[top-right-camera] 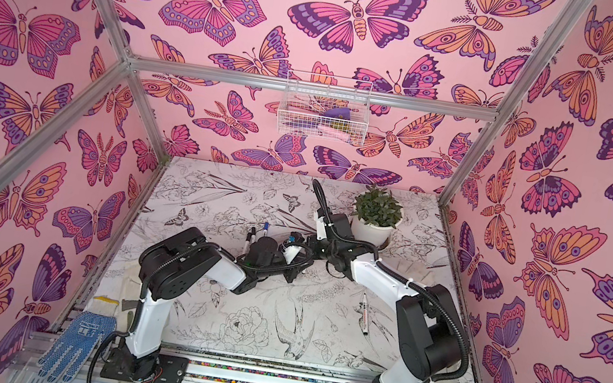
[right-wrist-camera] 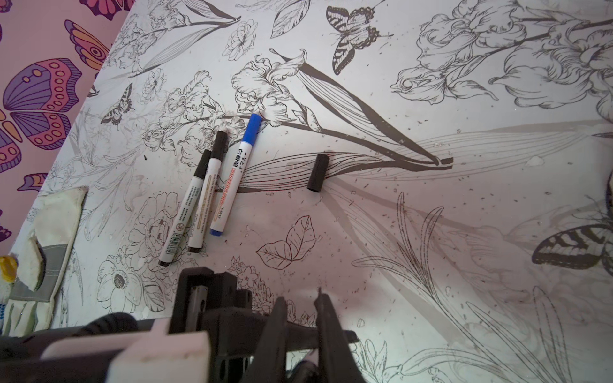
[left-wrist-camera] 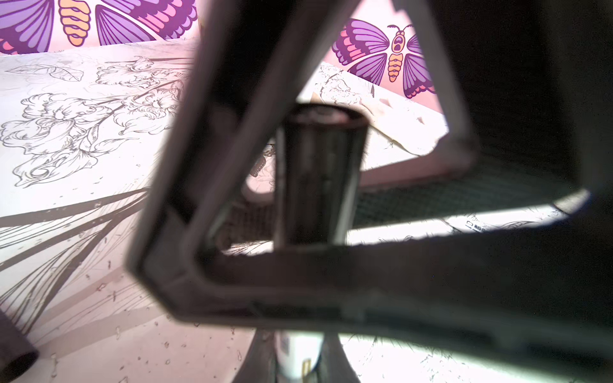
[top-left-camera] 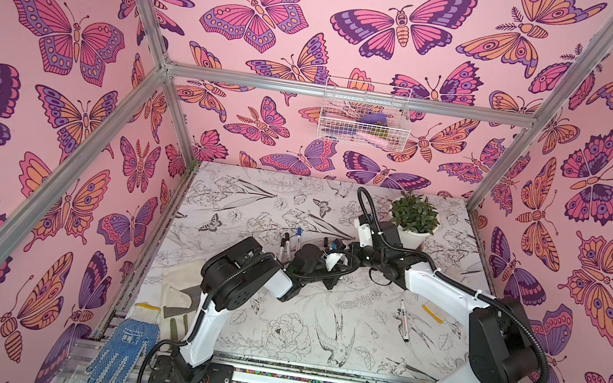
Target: Insert the pens into the pen caps
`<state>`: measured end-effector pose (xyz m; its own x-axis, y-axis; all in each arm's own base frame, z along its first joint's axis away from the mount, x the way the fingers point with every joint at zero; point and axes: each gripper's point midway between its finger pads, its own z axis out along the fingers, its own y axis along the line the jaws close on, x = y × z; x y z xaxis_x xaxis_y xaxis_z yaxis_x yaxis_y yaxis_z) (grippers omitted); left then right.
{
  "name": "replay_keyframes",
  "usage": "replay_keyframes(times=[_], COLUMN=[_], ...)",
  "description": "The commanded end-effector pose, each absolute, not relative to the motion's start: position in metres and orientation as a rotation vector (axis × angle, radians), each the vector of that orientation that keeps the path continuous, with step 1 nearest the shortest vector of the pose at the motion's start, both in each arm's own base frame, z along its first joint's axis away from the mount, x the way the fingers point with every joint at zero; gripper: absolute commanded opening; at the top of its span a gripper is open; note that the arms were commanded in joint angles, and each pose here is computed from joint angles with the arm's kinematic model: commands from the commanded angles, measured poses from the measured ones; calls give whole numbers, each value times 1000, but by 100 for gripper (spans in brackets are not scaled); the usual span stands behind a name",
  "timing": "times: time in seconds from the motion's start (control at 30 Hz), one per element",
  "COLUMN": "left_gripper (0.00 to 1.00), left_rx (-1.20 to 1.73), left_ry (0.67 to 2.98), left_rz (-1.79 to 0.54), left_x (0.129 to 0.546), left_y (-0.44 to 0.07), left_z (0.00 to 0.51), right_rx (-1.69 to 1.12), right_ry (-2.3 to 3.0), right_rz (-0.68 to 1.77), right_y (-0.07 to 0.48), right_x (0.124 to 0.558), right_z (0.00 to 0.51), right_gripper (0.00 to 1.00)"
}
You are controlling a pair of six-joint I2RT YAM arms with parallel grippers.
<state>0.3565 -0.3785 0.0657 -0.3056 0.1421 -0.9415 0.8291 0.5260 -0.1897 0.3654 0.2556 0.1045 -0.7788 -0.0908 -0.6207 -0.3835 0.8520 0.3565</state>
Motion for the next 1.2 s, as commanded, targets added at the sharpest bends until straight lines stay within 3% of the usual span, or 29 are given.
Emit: replay_keyframes(times=[0.0, 0.23, 0.6, 0.9, 1.17], left_gripper=[0, 0, 0, 0, 0], left_rx=[415, 425, 595, 853, 973], left_ry=[1594, 1570, 1391, 1281, 1272], left_rz=[-600, -621, -587, -769, -1035], left_x=[450, 449, 438, 360, 301], left_y=[-315, -316, -329, -337, -345], left_z=[132, 142, 198, 263, 301], right_rx=[-439, -427, -455, -289, -383], right_ry=[3452, 3441, 3444, 3059, 2895], right_rz=[507, 482, 572, 1036, 1328], right_y=[189, 187, 198, 230, 252], right_x=[135, 136, 141, 217, 224], right_z=[-27, -32, -26, 87, 149], right_gripper=[0, 0, 0, 0, 0])
